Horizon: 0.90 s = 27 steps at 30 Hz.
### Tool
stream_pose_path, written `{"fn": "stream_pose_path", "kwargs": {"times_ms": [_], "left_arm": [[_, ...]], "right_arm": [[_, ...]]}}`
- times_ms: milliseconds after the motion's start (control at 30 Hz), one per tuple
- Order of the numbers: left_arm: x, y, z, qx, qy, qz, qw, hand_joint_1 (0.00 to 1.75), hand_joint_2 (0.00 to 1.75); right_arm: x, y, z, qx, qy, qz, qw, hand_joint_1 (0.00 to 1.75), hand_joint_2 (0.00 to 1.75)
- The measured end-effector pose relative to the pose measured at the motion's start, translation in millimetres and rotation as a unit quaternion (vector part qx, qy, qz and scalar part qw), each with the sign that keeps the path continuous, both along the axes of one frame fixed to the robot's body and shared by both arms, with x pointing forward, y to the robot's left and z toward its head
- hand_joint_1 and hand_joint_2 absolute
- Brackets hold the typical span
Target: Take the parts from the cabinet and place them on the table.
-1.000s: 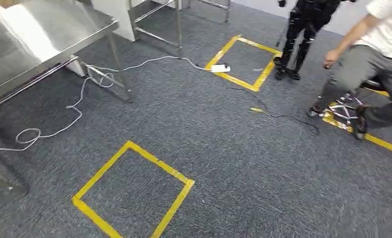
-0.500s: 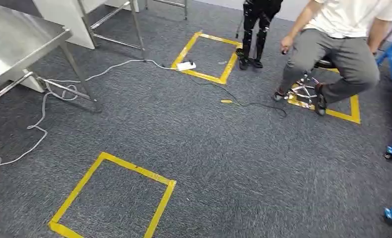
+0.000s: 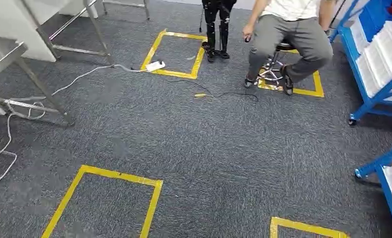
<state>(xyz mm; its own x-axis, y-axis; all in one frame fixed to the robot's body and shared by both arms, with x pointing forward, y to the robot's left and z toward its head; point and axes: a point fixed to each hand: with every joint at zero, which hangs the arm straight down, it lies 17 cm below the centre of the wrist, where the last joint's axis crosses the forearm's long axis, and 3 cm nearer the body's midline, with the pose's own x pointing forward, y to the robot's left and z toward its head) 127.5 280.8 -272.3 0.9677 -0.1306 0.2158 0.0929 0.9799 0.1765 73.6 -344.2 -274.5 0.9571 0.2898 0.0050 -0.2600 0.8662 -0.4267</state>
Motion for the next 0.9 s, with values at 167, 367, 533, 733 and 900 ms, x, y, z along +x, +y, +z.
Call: {"fn": "stream_pose_path", "kwargs": {"times_ms": [167,367,533,733,900], "left_arm": [[2.1,-1.0,0.5,0.000,-0.002,-0.002,1.000,0.00,0.00],[-2.2,-1.1,-0.4,0.000,0.002,-0.002,1.000,0.00,0.00],[-0.9,2.0,-0.2,0.002,0.001,-0.002,1.000,0.00,0.00],[-1.0,0.4,-0.2,0.000,0.002,-0.002,1.000,0.00,0.00],[-1.0,-1.0,-0.2,-0.001,0.002,-0.002,1.000,0.00,0.00]], "right_arm": [[-2.1,0.0,-0.3,0.000,0.001,-0.001,1.000,0.00,0.00],[-3.9,0.7,-0.5,0.000,0.003,-0.001,1.000,0.00,0.00],[-0.7,3.8,-0.4,0.003,0.001,-0.001,1.000,0.00,0.00],[-2.8,2.7,-0.5,0.002,0.003,-0.001,1.000,0.00,0.00],[-5.8,0.8,-0.7,0.000,0.006,-0.002,1.000,0.00,0.00]]}}
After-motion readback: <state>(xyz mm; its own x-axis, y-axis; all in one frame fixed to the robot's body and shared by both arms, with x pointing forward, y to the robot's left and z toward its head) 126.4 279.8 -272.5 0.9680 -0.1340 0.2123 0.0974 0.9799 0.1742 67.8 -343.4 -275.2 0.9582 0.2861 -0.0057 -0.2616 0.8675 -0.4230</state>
